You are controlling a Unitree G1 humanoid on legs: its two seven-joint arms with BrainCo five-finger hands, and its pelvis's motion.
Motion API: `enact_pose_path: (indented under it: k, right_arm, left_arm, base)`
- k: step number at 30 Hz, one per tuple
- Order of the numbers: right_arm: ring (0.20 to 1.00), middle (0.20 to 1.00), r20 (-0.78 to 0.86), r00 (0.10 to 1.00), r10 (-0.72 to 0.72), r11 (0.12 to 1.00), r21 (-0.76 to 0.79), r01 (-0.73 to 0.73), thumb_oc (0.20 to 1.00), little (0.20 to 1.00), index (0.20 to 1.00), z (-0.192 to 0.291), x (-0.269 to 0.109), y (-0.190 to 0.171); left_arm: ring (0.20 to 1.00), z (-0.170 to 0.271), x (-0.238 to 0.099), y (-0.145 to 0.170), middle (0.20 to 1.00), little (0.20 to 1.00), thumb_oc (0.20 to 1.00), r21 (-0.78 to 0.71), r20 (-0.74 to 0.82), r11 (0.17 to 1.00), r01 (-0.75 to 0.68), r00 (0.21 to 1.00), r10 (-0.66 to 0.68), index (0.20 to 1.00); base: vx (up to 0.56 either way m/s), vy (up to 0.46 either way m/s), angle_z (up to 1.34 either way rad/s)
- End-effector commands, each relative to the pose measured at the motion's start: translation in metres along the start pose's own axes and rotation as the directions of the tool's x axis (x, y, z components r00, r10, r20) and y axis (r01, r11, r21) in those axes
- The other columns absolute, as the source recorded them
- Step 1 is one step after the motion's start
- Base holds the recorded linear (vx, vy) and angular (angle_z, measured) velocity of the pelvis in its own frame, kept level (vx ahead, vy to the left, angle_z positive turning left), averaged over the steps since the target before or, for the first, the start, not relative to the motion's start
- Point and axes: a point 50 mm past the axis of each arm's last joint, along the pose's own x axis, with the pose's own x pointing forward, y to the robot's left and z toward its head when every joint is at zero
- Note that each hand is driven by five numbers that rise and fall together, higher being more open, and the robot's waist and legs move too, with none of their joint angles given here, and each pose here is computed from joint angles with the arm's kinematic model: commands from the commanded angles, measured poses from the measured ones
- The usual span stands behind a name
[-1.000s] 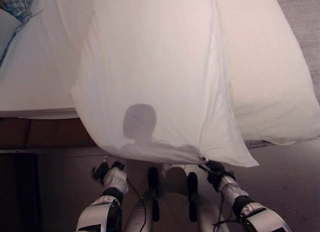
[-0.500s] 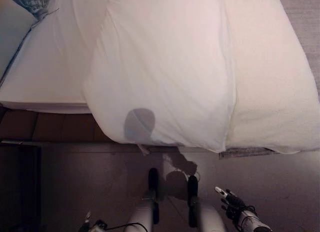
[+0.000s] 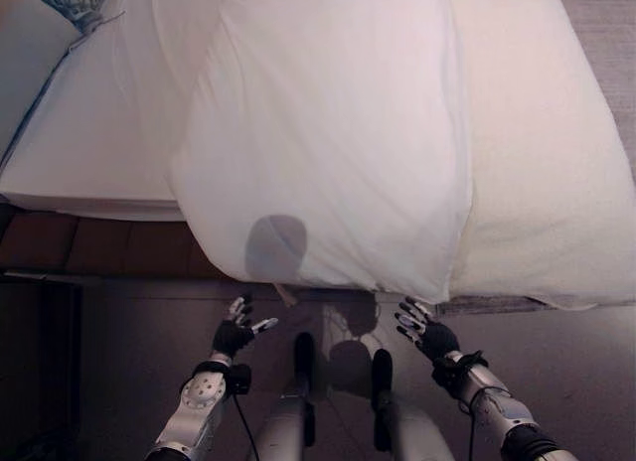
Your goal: Make the bed
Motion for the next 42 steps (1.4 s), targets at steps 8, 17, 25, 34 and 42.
enact_pose_path:
  k: [8, 17, 25, 34, 42]
  right_arm:
    - [1.0, 1.0, 0.104, 0.926, 0.363, 0.924, -0.166, -0.344, 1.0, 1.0, 1.0, 0.099, 0.054, 0.064]
    - [1.0, 1.0, 0.24, 0.902, 0.358, 0.93, -0.179, -0.321, 1.0, 1.0, 1.0, 0.175, 0.076, 0.091]
    - [1.0, 1.0, 0.36, 0.899, 0.249, 0.966, -0.154, -0.206, 1.0, 1.0, 1.0, 0.237, 0.081, 0.105]
    - [1.0, 1.0, 0.411, 0.911, 0.041, 0.98, -0.196, 0.044, 1.0, 1.0, 1.0, 0.284, 0.061, 0.069]
    - [1.0, 1.0, 0.432, 0.882, -0.187, 0.956, -0.125, 0.264, 1.0, 1.0, 1.0, 0.285, 0.027, -0.006]
  left_arm:
    - [1.0, 0.136, 0.059, -0.03, 1.0, 1.0, 1.0, 0.172, 0.333, 0.931, 0.323, 0.87, -0.363, 1.0]
    - [1.0, 0.216, 0.085, -0.016, 1.0, 1.0, 1.0, 0.22, 0.473, 0.966, 0.139, 0.85, -0.231, 1.0]
    - [1.0, 0.281, 0.088, 0.017, 1.0, 1.0, 1.0, 0.264, 0.559, 0.955, -0.135, 0.828, -0.037, 1.0]
    - [1.0, 0.301, 0.081, 0.063, 1.0, 1.0, 1.0, 0.282, 0.523, 0.898, -0.337, 0.839, 0.151, 1.0]
    - [1.0, 0.262, 0.051, 0.137, 1.0, 1.0, 1.0, 0.116, 0.476, 0.836, -0.537, 0.768, 0.428, 1.0]
  base:
    - [-0.11, 0.016, 0.02]
    - [-0.08, 0.019, 0.01]
    - [0.01, -0.001, 0.0]
    - [0.02, -0.01, 0.01]
    - [0.03, -0.022, 0.0]
